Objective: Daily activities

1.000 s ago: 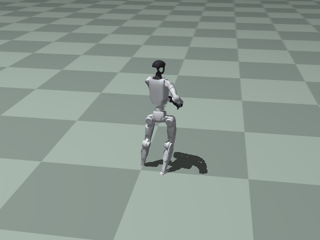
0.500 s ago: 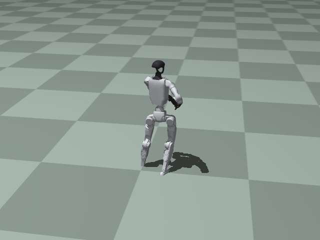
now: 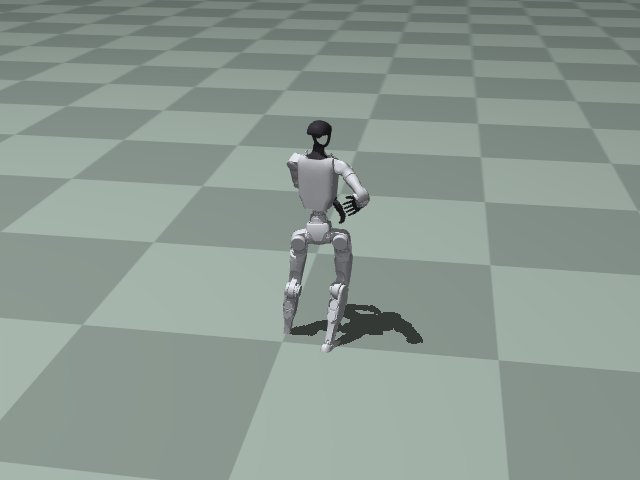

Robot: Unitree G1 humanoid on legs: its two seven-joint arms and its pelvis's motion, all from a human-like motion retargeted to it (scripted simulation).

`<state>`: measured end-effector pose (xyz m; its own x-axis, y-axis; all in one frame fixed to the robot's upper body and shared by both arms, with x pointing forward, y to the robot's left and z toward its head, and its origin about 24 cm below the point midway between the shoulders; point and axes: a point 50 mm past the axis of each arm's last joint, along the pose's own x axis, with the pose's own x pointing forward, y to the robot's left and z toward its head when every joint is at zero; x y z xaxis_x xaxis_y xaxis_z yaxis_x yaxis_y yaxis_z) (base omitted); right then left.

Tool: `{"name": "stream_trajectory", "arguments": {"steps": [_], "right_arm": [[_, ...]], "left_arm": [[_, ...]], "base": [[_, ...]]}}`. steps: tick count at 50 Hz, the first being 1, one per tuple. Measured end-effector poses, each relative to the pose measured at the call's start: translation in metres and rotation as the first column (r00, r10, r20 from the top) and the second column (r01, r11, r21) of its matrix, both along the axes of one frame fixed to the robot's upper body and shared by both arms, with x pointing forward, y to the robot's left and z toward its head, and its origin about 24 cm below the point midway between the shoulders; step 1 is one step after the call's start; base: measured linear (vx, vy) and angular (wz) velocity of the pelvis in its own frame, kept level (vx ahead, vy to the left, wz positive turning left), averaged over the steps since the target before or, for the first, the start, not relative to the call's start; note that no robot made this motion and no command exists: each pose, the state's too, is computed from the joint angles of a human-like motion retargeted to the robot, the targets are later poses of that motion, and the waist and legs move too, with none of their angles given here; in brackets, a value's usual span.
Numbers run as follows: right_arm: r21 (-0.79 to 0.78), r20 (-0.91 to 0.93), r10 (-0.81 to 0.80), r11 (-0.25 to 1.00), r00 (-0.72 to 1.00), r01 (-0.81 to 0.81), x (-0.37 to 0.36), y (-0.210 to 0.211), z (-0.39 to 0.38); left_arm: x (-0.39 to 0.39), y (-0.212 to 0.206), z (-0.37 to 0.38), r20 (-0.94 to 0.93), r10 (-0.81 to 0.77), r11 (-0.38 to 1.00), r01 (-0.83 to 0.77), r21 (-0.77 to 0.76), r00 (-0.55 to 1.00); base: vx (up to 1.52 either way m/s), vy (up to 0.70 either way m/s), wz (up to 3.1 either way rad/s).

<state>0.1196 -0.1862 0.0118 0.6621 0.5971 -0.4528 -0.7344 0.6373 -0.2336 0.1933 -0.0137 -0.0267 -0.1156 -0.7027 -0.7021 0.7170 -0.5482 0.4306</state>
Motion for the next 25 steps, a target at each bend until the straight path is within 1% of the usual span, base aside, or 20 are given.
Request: {"name": "stream_trajectory", "arguments": {"steps": [7,10,13,16,20,25], "right_arm": [[0.005,0.159,0.039,0.999,0.987,-0.04,0.031,0.011,0.016],[-0.005,0.197,0.053,0.999,0.979,-0.053,0.043,0.014,0.018],[-0.017,0.199,0.062,0.998,0.978,-0.06,0.051,0.016,0.014],[-0.03,0.176,0.067,0.998,0.982,-0.062,0.057,0.018,0.006],[-0.046,0.124,0.076,0.996,0.989,-0.071,0.06,0.019,-0.008],[-0.055,0.072,0.086,0.995,0.994,-0.082,0.063,0.021,-0.02]], "left_arm": [[0.013,0.033,-0.021,0.093,0.055,0.992,-0.065,0.109,0.994],[0.023,0.06,-0.033,0.141,0.123,0.973,-0.148,0.178,0.982],[0.034,0.097,-0.046,0.193,0.228,0.927,-0.274,0.257,0.954],[0.041,0.143,-0.058,0.252,0.359,0.839,-0.429,0.335,0.899],[0.043,0.207,-0.067,0.336,0.539,0.657,-0.635,0.405,0.772],[0.037,0.267,-0.066,0.431,0.69,0.422,-0.808,0.412,0.581]], "base": [[0.01,0.04,0.32],[0.02,0.04,0.35],[0.03,0.05,0.34],[0.03,0.05,0.32],[0.02,0.05,0.29],[0.01,0.03,0.13]]}}
